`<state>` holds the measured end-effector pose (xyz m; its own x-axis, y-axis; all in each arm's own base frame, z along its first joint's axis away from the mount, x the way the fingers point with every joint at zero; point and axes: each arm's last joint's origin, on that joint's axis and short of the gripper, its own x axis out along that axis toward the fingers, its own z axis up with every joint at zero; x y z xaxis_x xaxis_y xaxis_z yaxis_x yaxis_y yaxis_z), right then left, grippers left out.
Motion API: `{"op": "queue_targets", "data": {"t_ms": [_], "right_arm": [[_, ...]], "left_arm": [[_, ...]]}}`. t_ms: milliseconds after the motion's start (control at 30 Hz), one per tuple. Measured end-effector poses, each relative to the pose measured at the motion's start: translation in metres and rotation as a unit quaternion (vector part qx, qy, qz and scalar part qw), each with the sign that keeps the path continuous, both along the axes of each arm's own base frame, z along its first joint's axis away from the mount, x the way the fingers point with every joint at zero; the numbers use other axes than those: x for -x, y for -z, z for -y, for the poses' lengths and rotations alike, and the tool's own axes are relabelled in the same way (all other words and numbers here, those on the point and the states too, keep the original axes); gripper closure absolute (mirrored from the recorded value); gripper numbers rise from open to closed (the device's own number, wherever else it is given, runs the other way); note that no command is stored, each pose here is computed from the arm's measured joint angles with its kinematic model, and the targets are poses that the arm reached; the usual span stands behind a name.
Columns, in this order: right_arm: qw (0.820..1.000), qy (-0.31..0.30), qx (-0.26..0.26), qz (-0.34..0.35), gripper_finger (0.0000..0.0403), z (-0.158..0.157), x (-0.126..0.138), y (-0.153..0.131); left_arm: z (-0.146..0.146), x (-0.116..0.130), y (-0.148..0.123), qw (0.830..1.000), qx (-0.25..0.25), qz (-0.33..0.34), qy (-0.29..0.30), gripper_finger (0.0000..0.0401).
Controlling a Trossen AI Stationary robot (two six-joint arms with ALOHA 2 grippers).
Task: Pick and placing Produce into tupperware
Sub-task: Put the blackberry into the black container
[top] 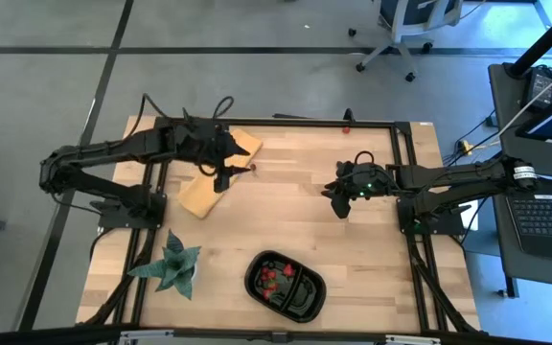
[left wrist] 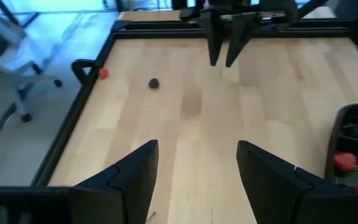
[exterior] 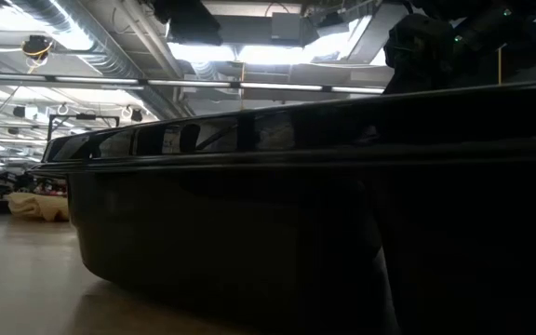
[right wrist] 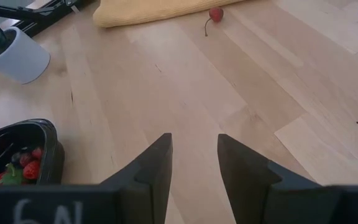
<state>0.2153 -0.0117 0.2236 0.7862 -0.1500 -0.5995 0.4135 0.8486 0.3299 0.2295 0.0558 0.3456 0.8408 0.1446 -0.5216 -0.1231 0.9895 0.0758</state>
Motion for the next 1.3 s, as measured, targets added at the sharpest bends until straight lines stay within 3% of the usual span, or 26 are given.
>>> {"op": "queue_targets", "data": {"t_ms": [267, 567, 1133, 1300], "right_arm": [[1.000, 0.000, 0.000, 0.000, 0.0272, 0.000, 0.000, 0.000], [1.000, 0.000, 0.000, 0.000, 0.0272, 0.000, 0.000, 0.000], [1.000, 0.000, 0.000, 0.000, 0.0272, 0.000, 0.000, 0.000], [1.000, 0.000, 0.000, 0.000, 0.0272, 0.000, 0.000, 0.000]], "left_arm": [[-0.034, 0.011, 0.000, 1.000, 0.000, 0.004, -0.018, 0.0189], [-0.067, 0.030, -0.001, 0.999, 0.044, 0.032, -0.005, 0.0189], [-0.105, 0.057, -0.006, 0.995, 0.041, 0.074, -0.044, 0.0189], [-0.115, 0.059, 0.015, 0.991, 0.067, 0.103, -0.055, 0.0189]]}}
